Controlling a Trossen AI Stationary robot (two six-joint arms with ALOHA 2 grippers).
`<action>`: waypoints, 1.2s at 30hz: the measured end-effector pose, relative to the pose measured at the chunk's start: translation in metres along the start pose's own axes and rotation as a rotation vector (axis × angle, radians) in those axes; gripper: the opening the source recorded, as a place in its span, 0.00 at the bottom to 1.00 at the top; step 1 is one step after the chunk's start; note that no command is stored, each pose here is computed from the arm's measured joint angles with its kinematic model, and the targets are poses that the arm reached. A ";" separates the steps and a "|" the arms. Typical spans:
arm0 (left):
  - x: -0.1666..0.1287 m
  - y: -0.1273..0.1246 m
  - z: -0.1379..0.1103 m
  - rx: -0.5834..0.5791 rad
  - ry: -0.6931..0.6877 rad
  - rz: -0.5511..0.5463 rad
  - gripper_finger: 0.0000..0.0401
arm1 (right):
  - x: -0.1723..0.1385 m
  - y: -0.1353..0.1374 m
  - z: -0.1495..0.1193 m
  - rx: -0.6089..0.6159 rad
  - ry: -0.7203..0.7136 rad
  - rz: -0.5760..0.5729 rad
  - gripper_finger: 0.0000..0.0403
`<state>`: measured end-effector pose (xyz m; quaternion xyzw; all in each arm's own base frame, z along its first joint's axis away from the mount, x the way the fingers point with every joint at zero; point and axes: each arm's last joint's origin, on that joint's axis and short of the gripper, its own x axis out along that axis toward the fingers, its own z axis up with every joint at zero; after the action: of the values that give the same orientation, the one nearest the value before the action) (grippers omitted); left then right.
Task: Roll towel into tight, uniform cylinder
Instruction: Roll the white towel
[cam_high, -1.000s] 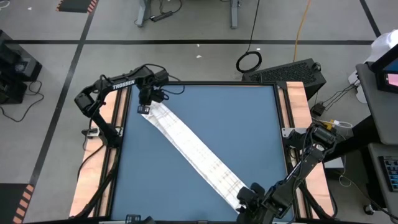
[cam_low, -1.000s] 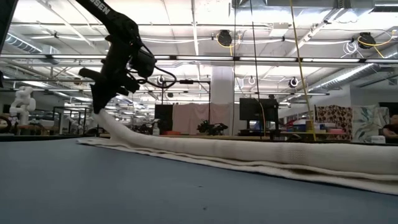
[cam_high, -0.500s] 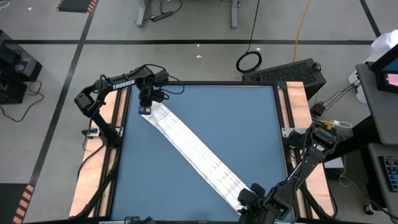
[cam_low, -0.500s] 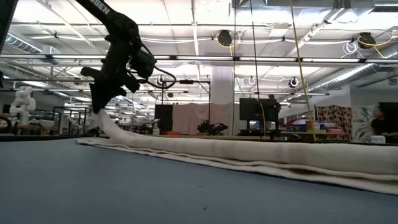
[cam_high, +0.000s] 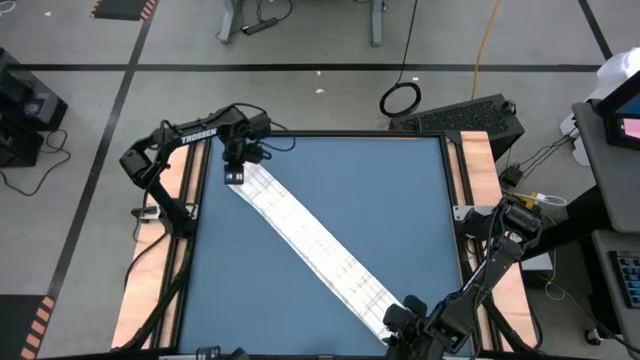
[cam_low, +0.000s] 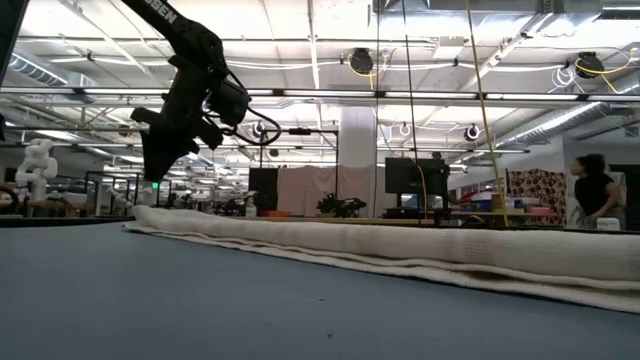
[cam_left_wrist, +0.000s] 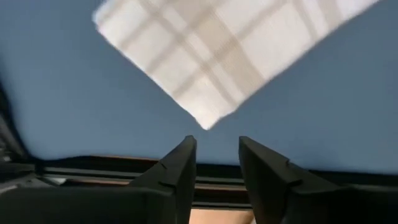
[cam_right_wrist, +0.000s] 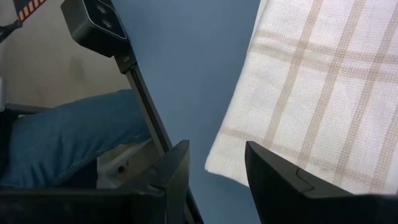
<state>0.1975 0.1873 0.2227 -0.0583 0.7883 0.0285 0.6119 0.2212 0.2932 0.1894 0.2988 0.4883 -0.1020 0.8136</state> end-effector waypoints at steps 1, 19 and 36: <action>0.000 0.001 0.001 -0.004 -0.009 0.012 0.32 | 0.000 0.000 0.000 -0.005 0.000 0.000 0.36; 0.053 0.001 -0.007 -0.227 0.079 0.118 0.40 | -0.005 0.000 -0.013 -0.065 -0.016 -0.007 0.36; 0.056 -0.010 -0.006 -0.063 0.065 -0.001 0.20 | -0.006 -0.001 -0.014 -0.113 -0.058 -0.020 0.36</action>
<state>0.1795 0.1735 0.1699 -0.0788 0.8065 0.0510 0.5838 0.2076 0.2994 0.1893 0.2443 0.4726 -0.0908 0.8418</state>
